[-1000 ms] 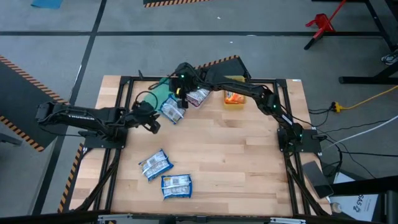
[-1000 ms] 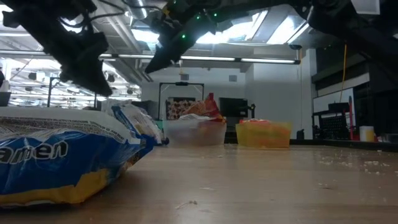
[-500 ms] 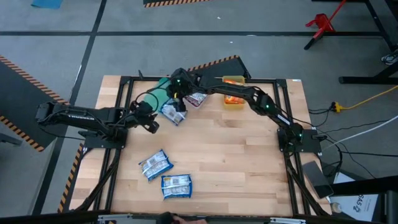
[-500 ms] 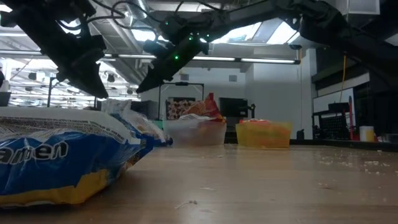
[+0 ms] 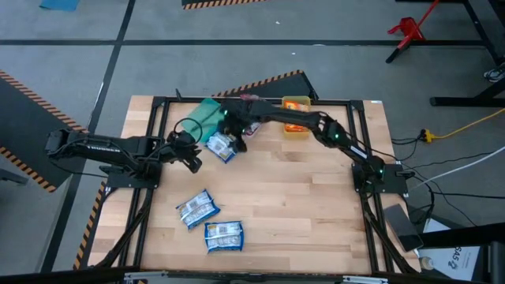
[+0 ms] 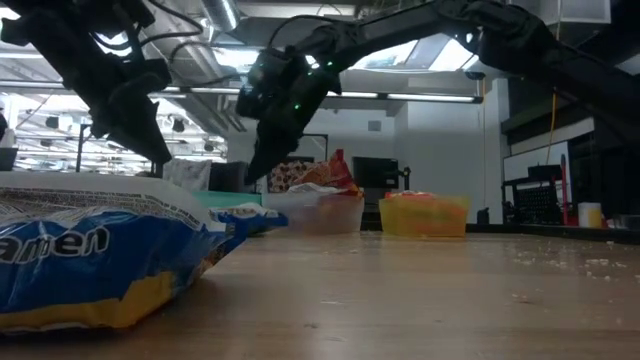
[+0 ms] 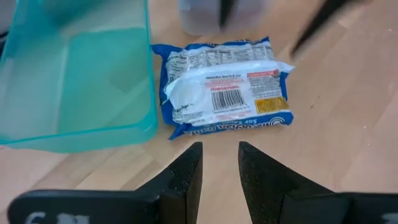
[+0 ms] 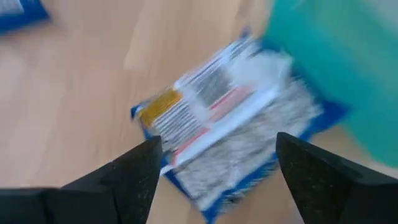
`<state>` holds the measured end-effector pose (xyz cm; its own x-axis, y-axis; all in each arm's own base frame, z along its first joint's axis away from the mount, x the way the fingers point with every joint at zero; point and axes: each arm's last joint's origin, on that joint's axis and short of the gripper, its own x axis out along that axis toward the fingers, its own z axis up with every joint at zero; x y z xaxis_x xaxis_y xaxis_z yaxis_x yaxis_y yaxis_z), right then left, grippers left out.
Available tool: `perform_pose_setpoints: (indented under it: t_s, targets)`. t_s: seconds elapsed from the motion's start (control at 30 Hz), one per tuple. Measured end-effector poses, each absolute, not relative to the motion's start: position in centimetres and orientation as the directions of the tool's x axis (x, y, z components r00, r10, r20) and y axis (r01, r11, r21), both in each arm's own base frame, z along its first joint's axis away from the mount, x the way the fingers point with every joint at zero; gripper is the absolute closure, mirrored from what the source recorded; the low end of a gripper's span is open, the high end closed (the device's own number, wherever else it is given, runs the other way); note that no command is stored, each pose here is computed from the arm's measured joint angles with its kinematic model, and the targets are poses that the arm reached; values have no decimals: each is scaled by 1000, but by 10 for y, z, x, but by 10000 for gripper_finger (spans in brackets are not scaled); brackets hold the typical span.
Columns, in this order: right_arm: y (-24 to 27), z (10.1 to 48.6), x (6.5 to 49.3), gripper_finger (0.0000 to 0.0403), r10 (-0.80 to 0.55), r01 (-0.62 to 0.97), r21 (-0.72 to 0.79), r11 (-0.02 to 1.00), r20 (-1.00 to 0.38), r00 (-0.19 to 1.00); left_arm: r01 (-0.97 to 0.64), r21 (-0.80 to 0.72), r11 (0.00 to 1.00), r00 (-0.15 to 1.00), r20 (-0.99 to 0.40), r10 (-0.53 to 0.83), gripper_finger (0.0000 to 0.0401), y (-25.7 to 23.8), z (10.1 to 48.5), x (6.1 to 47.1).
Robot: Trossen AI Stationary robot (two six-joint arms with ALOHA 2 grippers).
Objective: Sort Maruchan noodles
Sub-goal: Put the top blue noodle pack into the blue bin
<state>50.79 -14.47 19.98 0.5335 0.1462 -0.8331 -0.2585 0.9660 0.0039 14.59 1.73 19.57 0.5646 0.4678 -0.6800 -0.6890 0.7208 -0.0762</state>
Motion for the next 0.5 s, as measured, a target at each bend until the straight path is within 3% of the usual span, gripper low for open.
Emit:
perform_pose_setpoints:
  t_s: [0.3, 0.5]
  targets:
    - [-123, 168, 526, 104, -78, -113, -152, 982, -866, 494, -693, -73, 717, 563, -676, 475, 305, 18, 196, 146]
    - [-121, 166, 527, 105, -90, -44, -128, 991, -866, 491, -689, -79, 720, 566, -679, 467, 305, 17, 196, 146]
